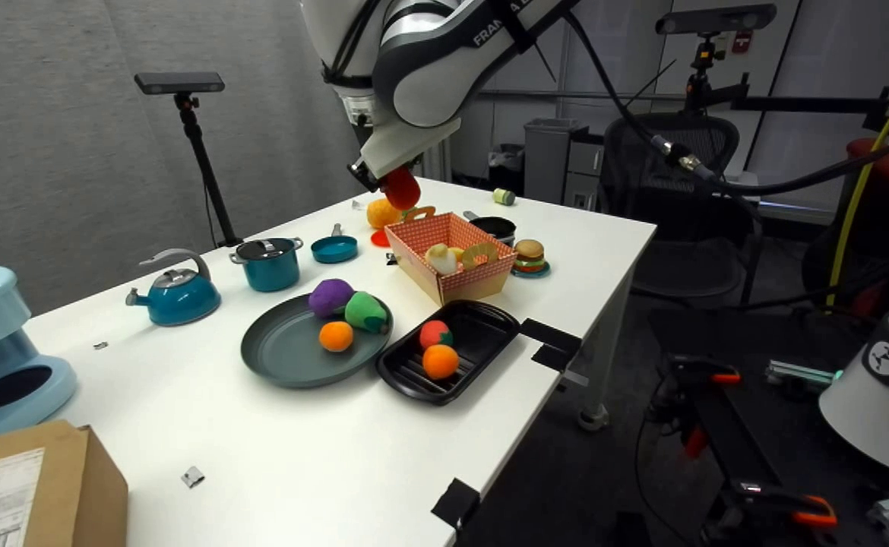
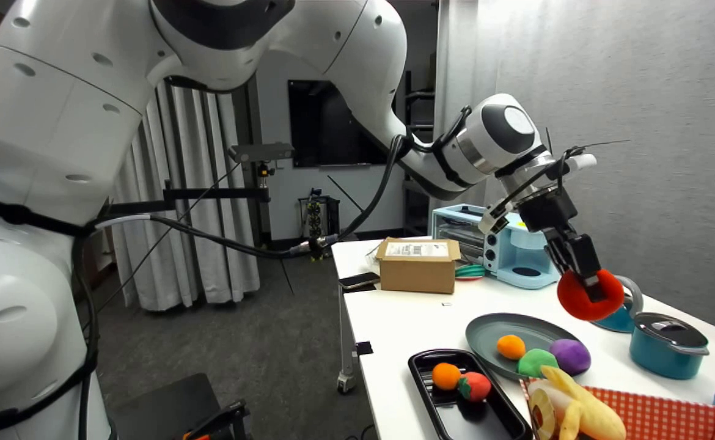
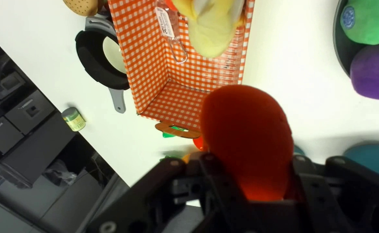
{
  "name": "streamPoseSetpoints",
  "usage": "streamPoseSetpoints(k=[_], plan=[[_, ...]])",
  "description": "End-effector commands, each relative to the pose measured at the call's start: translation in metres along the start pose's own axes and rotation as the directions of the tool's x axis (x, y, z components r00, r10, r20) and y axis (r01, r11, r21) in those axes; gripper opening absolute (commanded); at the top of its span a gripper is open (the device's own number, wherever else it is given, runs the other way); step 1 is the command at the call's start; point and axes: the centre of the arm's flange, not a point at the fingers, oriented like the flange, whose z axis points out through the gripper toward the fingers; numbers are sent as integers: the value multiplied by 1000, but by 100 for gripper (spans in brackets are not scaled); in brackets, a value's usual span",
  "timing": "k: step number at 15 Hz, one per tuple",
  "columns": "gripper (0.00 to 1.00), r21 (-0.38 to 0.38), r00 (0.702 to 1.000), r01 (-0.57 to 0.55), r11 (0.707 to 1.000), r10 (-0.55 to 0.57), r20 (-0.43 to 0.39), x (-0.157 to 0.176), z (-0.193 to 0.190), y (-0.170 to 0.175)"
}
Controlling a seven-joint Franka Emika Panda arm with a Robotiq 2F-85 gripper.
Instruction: Put the red plushy in the box
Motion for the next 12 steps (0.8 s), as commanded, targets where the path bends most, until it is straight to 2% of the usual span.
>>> streamPoseSetpoints(k=[1,6,12], plan=[[7,-42,992,-125,991,125,-7,12,8,25],[7,-96,961,-270,958,274,27,18,29,59],[7,-154,946,-297,942,312,85,3,43,69]])
